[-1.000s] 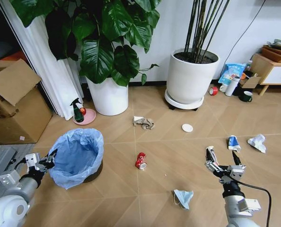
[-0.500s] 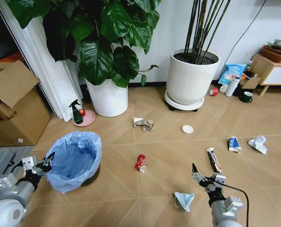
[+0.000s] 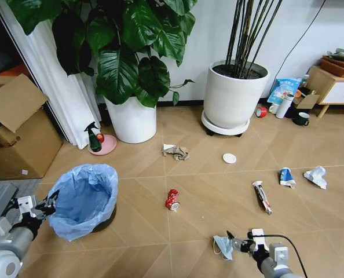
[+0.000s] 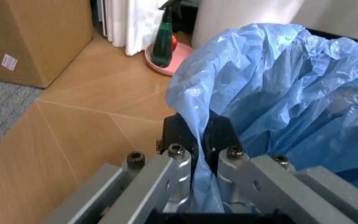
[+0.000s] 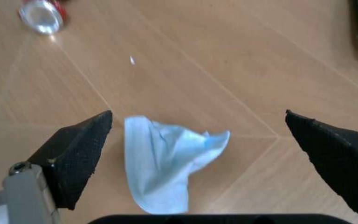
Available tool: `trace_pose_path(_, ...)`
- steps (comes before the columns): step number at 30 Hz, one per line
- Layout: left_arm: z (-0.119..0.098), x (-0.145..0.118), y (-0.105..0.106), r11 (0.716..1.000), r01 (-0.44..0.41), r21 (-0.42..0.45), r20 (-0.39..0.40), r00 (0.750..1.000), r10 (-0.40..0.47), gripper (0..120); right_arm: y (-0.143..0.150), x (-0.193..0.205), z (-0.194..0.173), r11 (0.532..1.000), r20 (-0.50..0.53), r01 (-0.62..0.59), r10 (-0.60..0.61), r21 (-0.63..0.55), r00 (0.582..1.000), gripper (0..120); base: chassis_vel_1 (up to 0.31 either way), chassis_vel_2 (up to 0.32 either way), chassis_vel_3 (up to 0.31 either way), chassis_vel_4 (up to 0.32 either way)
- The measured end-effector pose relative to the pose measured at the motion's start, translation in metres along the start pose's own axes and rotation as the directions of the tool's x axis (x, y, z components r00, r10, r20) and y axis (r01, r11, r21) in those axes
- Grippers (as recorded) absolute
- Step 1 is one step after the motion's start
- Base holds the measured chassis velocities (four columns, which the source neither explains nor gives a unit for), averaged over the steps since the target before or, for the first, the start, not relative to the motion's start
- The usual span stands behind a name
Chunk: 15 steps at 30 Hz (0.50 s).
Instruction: Pick up the trash bin and place the garbage on the floor into it.
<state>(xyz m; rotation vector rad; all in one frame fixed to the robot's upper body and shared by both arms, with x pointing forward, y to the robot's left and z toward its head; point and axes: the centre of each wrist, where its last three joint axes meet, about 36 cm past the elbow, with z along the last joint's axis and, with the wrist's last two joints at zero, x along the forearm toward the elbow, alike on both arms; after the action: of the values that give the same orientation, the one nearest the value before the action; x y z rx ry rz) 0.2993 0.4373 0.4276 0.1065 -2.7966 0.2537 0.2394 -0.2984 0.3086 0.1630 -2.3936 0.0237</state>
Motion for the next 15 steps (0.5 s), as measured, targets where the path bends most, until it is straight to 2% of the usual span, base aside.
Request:
trace_pose_path(11,-0.003,-0.005,-0.003,1.000,-0.018,-0.001,-0.008,1.000,0.018,0,0.014,-0.027,0.004,0.999,-0.084,0.001,0.003,0.053,0.996,100,0.000,0.000,0.000,0.000)
trace_pose_path(15,-0.004,-0.007,-0.004,1.000,-0.022,0.002,-0.010,1.000,0.022,0,0.015,-0.036,0.005,0.998,-0.144,0.001,0.009,0.069,0.989,100,0.000,0.000,0.000,0.000)
